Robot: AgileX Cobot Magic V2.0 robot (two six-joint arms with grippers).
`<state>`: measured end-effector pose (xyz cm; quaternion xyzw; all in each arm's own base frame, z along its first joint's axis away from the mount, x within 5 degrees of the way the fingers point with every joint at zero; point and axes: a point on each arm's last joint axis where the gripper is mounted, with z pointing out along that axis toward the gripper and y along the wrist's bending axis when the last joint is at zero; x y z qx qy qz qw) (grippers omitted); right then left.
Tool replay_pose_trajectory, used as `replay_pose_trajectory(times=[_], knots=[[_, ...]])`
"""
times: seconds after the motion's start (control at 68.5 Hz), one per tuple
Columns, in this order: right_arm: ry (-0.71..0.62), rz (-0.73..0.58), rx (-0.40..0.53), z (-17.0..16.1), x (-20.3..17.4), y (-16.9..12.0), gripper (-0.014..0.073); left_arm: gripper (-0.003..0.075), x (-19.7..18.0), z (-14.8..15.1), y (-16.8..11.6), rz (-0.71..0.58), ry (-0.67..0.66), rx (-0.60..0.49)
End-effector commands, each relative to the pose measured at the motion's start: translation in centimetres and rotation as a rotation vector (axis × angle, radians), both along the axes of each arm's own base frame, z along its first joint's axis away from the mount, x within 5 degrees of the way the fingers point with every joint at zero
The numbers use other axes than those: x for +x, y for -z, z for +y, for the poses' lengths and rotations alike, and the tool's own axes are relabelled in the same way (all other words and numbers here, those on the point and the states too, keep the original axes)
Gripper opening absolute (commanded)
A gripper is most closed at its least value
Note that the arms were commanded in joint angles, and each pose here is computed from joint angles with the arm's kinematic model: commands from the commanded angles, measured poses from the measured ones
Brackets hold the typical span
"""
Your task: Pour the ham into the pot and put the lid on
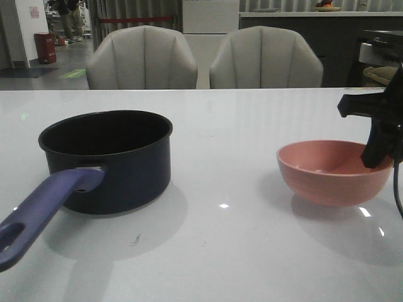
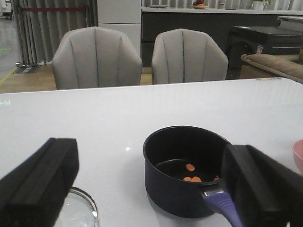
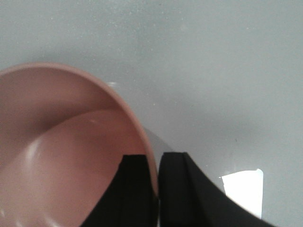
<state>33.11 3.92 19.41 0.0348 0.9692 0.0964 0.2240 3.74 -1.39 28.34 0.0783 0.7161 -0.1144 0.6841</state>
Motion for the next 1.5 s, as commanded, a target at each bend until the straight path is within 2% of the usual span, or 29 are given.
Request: replay_pose_trajectory(times=[0.0,0.044,0.16,0.423,0.554,0.7,0.919,1.269,1.386,1.488], knots=[[-0.027,-0.112,-0.009,0.1,0.5,-2.3,0.0330,0.0657,0.0,0.0,-1.4,-0.082,0.001,-0.037],[-0.035,-0.114,-0.011,0.2,0.5,-2.4,0.0392,0.0657,0.0,0.0,-1.4,-0.082,0.001,-0.037],[-0.059,-0.118,-0.014,0.4,0.6,-3.2,0.0469,0.0657,0.0,0.0,-1.4,-0.082,0.001,-0.037],[-0.161,-0.373,-0.049,1.2,-2.3,-10.5,0.0470,0.0657,0.0,0.1,-1.5,-0.084,0.000,-0.037],[-0.242,-0.555,-0.049,3.0,-5.7,-14.2,0.0470,0.0657,0.0,0.1,-1.5,-0.089,0.000,-0.039],[-0.273,-0.715,-0.024,3.6,-9.9,-16.1,0.0470,0.0657,0.0,0.1,-1.5,-0.092,-0.001,-0.040],[-0.222,-0.901,-0.014,1.7,-15.5,-16.0,0.0469,0.0657,0.0,0.1,-1.6,-0.095,-0.001,-0.041],[-0.166,-1.159,0.016,-1.3,-25.0,-12.4,0.0469,0.0657,0.0,0.1,-1.6,-0.095,0.001,-0.048],[-0.150,-1.231,0.026,-1.8,-26.8,-11.1,0.0469,0.0657,0.0,0.1,-1.6,-0.095,0.001,-0.048],[-0.148,-1.242,0.028,-2.0,-27.5,-9.7,0.0469,0.0657,0.0,0.1,-1.6,-0.095,0.001,-0.048]])
